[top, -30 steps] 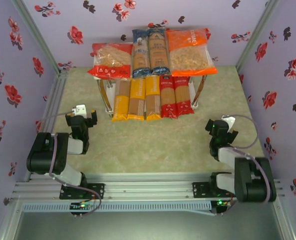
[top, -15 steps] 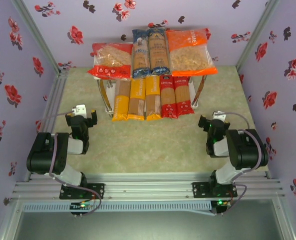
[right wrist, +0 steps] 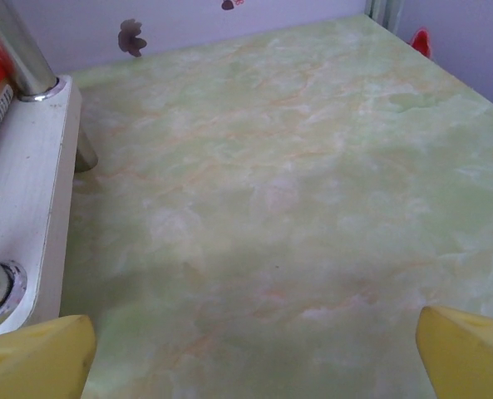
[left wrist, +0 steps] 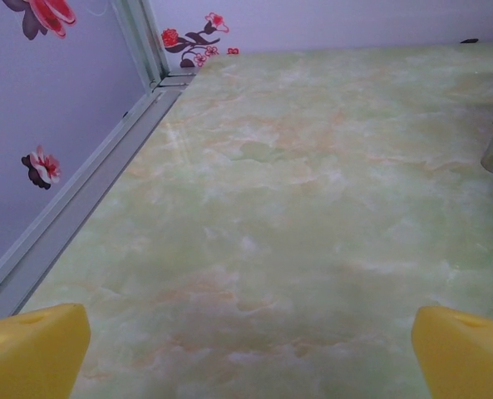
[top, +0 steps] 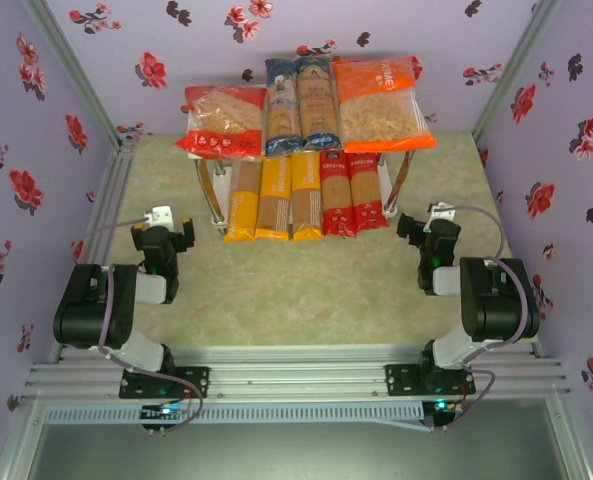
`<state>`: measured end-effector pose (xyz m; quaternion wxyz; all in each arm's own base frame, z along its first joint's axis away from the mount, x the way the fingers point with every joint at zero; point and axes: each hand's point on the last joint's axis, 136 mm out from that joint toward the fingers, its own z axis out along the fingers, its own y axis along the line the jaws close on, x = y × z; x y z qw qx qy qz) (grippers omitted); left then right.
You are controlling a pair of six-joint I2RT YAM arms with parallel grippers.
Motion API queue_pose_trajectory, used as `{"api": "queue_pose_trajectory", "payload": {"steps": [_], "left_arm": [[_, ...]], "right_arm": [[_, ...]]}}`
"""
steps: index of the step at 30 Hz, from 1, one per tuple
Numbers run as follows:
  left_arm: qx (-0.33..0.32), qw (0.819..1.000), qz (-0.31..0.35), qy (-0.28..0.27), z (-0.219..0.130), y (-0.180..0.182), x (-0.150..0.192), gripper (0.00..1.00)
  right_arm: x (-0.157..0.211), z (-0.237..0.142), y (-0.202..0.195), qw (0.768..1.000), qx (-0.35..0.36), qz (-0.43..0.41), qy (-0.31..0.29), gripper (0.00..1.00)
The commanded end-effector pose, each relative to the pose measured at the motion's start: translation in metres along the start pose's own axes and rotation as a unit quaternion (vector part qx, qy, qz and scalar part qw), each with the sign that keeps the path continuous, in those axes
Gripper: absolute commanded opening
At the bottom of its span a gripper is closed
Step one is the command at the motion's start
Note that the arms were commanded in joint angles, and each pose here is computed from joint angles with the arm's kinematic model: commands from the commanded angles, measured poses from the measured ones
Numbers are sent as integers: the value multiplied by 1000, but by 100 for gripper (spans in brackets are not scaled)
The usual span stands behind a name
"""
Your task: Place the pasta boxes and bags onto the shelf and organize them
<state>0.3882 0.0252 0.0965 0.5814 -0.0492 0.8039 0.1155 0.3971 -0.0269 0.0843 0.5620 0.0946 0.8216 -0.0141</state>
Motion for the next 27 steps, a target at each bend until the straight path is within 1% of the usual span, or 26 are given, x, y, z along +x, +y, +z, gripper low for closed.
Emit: {"api": "queue_pose_trajectory", "payload": {"steps": [1, 5, 27], "left_arm": [[-6, 1000, -2, -9, 0, 0, -5, 100], [-2, 1000, 4, -21, -5, -2, -6, 100], [0, 1000, 3, -13, -1, -3, -6, 100]], "right_arm": [[-2, -3, 4, 1000, -7, -5, -6, 99], [-1, -3, 3, 1000, -7, -5, -3, 99], [-2, -3, 4, 1000, -7, -5, -4, 99]]}}
